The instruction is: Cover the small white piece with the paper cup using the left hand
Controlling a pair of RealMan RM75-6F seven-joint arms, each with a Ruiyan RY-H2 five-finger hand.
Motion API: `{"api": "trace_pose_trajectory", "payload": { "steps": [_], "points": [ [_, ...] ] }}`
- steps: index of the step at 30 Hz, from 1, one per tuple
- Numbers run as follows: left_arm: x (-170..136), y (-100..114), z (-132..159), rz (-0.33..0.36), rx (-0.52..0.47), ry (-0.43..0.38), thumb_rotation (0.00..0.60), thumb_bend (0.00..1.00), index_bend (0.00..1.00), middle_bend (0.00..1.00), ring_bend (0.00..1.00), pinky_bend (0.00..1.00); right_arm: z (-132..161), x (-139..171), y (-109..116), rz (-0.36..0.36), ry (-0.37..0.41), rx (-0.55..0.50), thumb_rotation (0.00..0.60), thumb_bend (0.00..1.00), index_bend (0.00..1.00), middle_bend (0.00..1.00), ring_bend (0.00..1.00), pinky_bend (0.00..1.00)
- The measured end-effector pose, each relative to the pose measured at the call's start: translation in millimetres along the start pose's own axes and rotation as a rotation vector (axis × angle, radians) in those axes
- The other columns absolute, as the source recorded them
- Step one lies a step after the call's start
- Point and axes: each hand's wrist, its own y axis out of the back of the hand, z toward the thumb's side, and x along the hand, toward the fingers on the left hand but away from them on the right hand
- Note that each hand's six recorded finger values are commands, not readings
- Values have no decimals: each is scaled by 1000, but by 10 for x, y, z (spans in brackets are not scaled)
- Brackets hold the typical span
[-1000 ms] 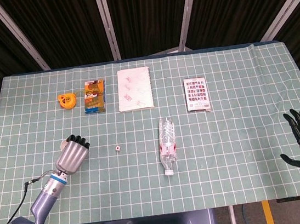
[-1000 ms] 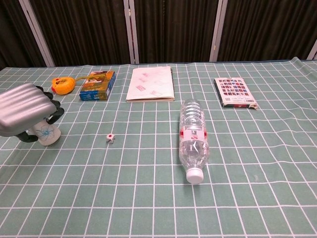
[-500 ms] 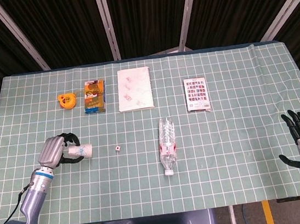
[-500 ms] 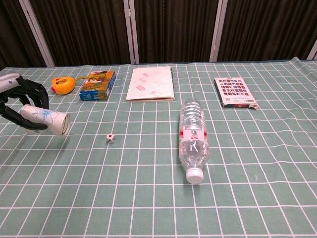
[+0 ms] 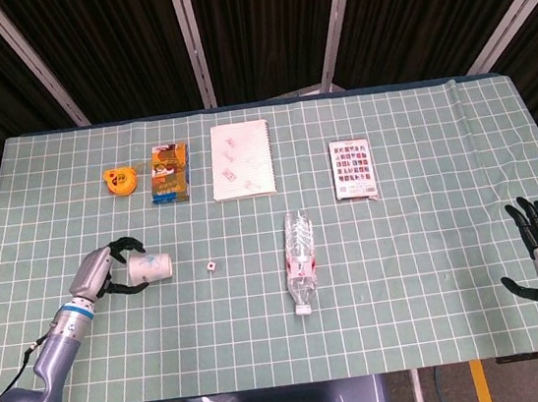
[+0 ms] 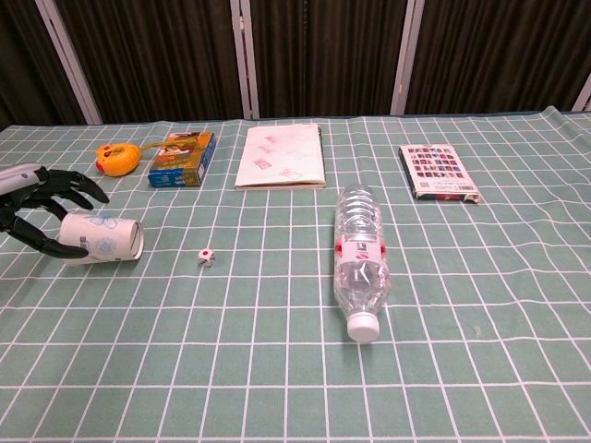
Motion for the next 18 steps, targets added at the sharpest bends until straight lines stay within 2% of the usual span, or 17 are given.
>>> {"api": "trace_pose_trajectory", "payload": {
  "steps": [4, 10, 13, 18],
  "points": [
    [-37, 76, 111, 42, 73, -52, 600, 0, 0, 0, 0, 0, 6, -1, -5, 2, 2, 2, 600, 0, 0, 0, 0, 0],
    [-117, 103, 325, 77, 286, -109, 600, 0, 0, 0, 0, 0, 19, 1, -4, 2, 7, 0, 600, 0, 0, 0, 0, 0],
    [-136, 84, 428, 97, 451, -116, 600, 0, 1, 0, 0, 0, 23, 4, -6, 4, 9, 1, 600, 0, 0, 0, 0, 0],
    [-120, 25, 614, 143, 799, -90, 600, 0, 21, 2, 0, 49, 12, 3, 2, 1, 6, 0, 600, 0, 0, 0, 0, 0]
  ]
}}
